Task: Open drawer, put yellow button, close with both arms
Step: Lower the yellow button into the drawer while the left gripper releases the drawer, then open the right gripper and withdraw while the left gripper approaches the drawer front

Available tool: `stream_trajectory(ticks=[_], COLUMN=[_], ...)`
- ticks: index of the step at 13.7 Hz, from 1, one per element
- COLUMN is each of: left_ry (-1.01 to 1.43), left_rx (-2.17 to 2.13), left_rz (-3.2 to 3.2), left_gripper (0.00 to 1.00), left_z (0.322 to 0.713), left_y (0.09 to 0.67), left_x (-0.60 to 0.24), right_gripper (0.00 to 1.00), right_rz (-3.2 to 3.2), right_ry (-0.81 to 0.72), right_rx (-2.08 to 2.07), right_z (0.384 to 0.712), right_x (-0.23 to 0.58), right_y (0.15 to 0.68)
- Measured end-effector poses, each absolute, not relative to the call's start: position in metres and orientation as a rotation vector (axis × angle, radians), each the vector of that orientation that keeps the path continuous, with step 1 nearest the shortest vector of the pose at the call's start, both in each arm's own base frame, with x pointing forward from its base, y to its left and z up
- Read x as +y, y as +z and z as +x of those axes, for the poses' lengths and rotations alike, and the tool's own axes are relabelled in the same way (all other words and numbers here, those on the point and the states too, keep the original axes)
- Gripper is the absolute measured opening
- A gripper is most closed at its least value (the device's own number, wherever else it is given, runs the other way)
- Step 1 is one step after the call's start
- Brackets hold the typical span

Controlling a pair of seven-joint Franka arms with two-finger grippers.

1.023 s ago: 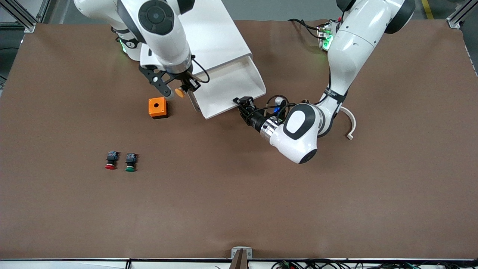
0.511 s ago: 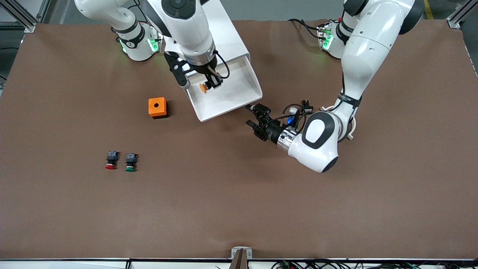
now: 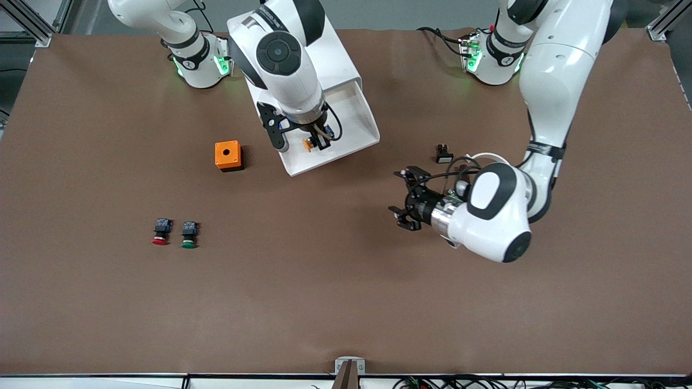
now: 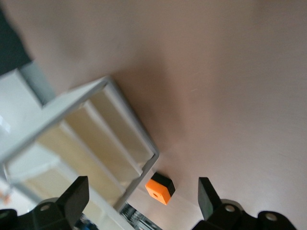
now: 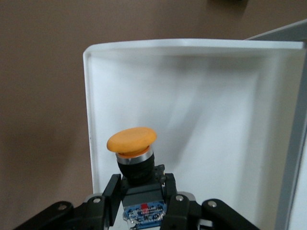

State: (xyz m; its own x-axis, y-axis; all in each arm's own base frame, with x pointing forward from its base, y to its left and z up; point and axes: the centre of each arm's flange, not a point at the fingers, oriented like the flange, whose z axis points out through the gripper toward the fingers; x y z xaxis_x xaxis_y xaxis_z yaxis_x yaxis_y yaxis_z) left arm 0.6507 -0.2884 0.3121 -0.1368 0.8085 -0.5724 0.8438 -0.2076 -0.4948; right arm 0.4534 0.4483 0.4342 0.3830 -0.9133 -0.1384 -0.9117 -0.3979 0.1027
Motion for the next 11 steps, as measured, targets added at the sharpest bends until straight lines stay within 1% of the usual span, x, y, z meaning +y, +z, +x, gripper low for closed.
stream_trajectory(ticks=[2,4,7,9,10,11], left_ry=[-1.152,-0.953,-0.732,-0.645,-0.608,-0.571], left_rx=[1.760,1.435,1.108,0.927,0.838,0.767], left_rz=[2.186,2.463,2.725,2.827,2.871,2.903], left_gripper=[1.00,1.00,1.00,1.00,1.00,1.00], left_z=[0.665,0.668,0.658,0.652,0.650,0.649], left_y=[0.311,0.326,0.370,0.387,0.392,0.397], left_x=[-0.249,-0.234,-0.248,-0.259,-0.262,-0.264], right_gripper=[0.41,0.41,0.41,0.44,0.50,0.61], right_rz=[2.597,2.595,2.594,2.596,2.598,2.600], right_ry=[-0.275,-0.278,-0.280,-0.280,-0.281,-0.281], right_rx=[-1.711,-1.703,-1.694,-1.689,-1.685,-1.683], right_z=[0.453,0.451,0.449,0.448,0.447,0.446], right_x=[0.450,0.453,0.456,0.457,0.459,0.460], right_y=[0.427,0.423,0.419,0.419,0.419,0.419])
